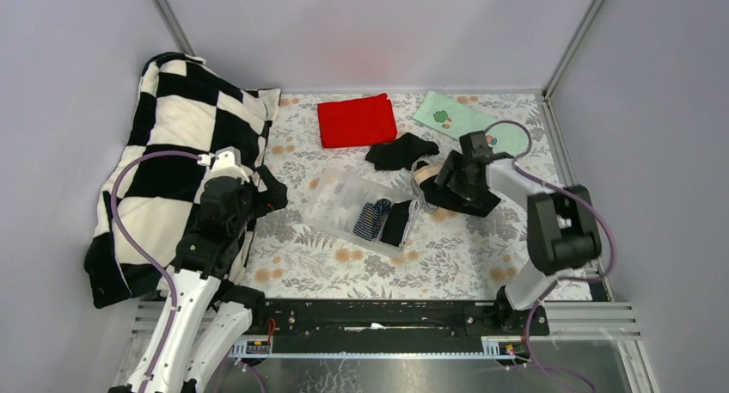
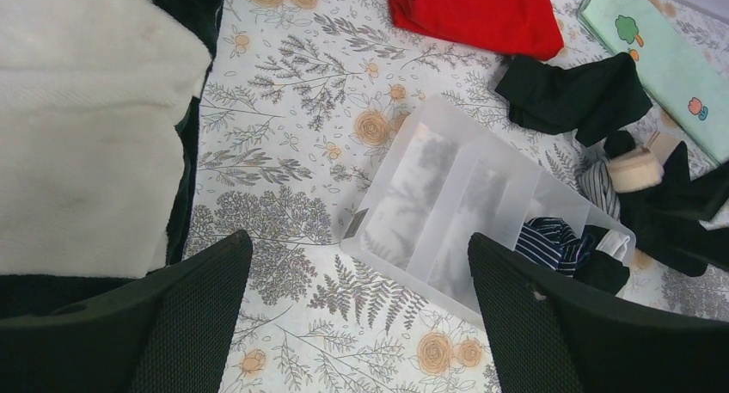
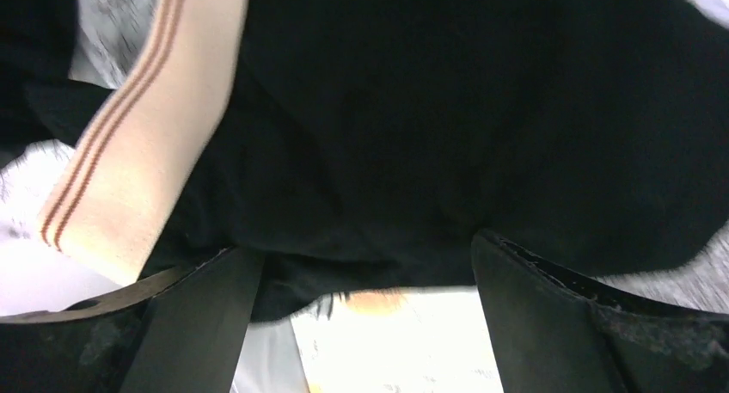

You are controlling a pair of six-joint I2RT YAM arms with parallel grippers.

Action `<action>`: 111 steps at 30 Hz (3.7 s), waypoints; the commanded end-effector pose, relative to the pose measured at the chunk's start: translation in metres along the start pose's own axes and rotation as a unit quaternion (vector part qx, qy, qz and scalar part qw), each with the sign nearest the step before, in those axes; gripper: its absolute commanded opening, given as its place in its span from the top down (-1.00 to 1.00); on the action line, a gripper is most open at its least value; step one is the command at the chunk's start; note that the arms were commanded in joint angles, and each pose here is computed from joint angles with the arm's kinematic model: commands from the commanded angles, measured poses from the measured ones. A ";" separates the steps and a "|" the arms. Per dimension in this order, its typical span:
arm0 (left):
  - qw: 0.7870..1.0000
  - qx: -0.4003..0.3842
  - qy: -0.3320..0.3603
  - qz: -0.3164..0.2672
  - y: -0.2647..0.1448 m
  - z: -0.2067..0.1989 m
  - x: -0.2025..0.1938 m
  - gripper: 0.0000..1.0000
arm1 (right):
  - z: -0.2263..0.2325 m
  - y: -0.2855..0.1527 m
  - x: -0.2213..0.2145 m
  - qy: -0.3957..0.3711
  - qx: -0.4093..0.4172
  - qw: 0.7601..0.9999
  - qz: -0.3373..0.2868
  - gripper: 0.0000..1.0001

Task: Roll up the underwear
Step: Move the underwear to the center of the board, then move the storage box to the corner of the board.

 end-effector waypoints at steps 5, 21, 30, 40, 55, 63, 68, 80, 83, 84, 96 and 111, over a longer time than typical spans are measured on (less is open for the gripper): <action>1.000 -0.020 0.006 -0.001 0.005 -0.008 0.001 -0.97 | 0.094 0.048 0.037 -0.084 0.068 0.994 -0.007 -0.92; 1.000 -0.008 0.005 0.003 0.008 -0.004 -0.001 -0.98 | 0.142 -0.061 0.062 -0.190 0.031 0.968 -0.159 -0.99; 0.999 0.022 -0.009 -0.022 0.004 0.005 0.007 -0.97 | 0.219 -0.095 -0.030 -0.237 0.133 0.957 -0.099 -0.81; 0.998 0.036 -0.020 -0.045 -0.003 0.010 0.014 -0.97 | 0.281 -0.030 -0.133 -0.243 0.096 0.964 -0.057 -0.61; 0.999 0.022 -0.014 -0.031 0.001 0.006 0.010 -0.97 | 0.229 0.009 -0.136 -0.308 -0.041 0.948 -0.073 -0.03; 1.000 0.018 -0.011 -0.020 0.004 0.004 0.006 -0.98 | 0.157 -0.016 -0.122 -0.270 -0.065 0.957 -0.079 0.15; 1.000 0.019 -0.011 -0.020 0.004 0.004 0.006 -0.97 | 0.105 -0.030 -0.104 -0.232 -0.084 0.965 -0.085 0.24; 1.000 0.019 -0.011 -0.016 0.006 0.004 0.005 -0.98 | 0.004 -0.027 -0.060 -0.124 -0.117 0.981 -0.089 0.42; 1.000 0.016 -0.010 -0.012 0.006 0.003 0.004 -0.97 | -0.009 -0.026 -0.048 -0.114 -0.132 0.981 -0.089 0.43; 1.000 0.016 -0.009 -0.012 0.006 0.003 0.004 -0.97 | -0.014 -0.025 -0.044 -0.108 -0.137 0.981 -0.088 0.43; 1.000 0.011 -0.006 -0.003 0.009 0.001 0.001 -0.97 | -0.070 -0.020 0.002 -0.001 -0.161 0.983 -0.085 0.37; 1.000 0.008 -0.004 0.005 0.011 0.000 -0.002 -0.97 | -0.073 -0.088 0.068 0.017 -0.092 0.985 -0.147 -0.51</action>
Point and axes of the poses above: each gripper's point midway between its finger pads, its own y axis out along the fingers, its own z axis along the line the jaws close on, x = y × z, the point moved 2 cm from there along -y, back along the fingers, and after that the axes turned 4 degrees about -y, right-handed, at the moved point
